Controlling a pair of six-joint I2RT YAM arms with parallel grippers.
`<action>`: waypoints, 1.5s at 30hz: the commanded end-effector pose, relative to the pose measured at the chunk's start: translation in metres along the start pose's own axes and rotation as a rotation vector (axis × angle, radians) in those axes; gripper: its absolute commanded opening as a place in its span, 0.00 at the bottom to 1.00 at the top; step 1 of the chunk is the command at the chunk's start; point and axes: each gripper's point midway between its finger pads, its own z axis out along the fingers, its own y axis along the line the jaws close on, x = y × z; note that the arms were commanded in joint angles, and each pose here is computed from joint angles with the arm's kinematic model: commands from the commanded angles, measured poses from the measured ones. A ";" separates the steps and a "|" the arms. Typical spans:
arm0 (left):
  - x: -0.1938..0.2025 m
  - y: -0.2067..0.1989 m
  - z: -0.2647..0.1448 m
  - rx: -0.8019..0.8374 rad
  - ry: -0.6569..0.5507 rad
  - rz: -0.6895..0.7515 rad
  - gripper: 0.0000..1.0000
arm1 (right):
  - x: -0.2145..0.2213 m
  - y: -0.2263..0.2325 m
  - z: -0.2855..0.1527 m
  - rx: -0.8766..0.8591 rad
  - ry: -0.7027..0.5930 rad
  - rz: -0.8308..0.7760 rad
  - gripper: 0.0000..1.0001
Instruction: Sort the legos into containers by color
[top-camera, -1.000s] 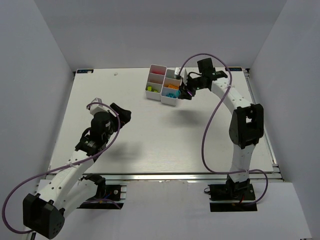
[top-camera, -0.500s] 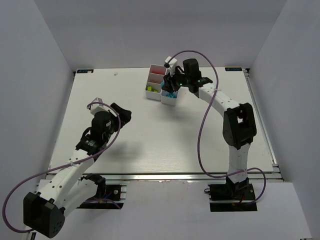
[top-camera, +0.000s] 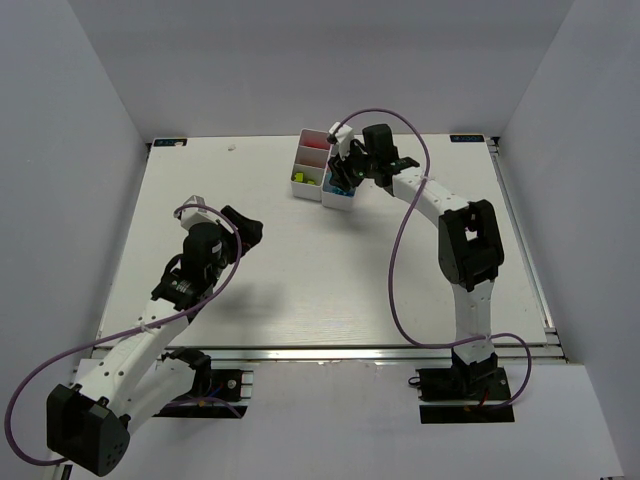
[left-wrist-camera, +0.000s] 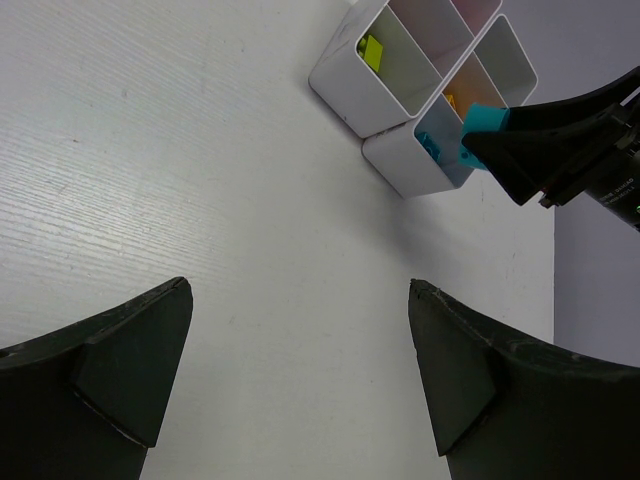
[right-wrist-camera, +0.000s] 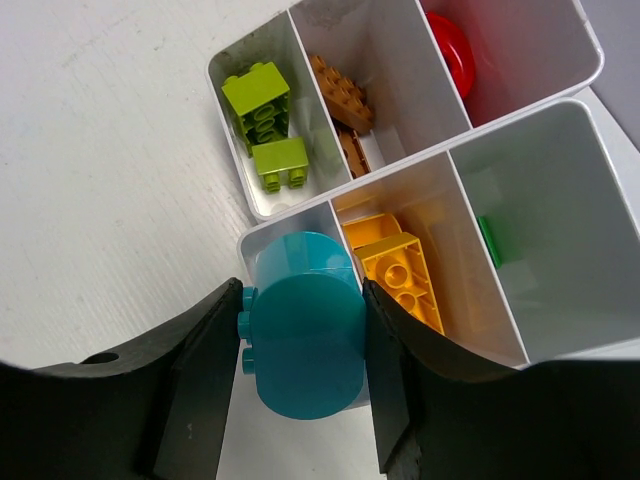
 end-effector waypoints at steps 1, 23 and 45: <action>-0.006 -0.002 0.000 0.004 -0.023 0.001 0.98 | -0.020 -0.013 -0.003 0.040 -0.039 -0.062 0.47; -0.013 -0.005 -0.007 0.014 -0.041 -0.005 0.98 | -0.039 -0.006 -0.022 0.030 -0.084 -0.091 0.62; -0.015 -0.042 -0.004 0.165 -0.011 0.000 0.98 | -0.050 0.019 -0.178 0.022 -0.133 0.216 0.90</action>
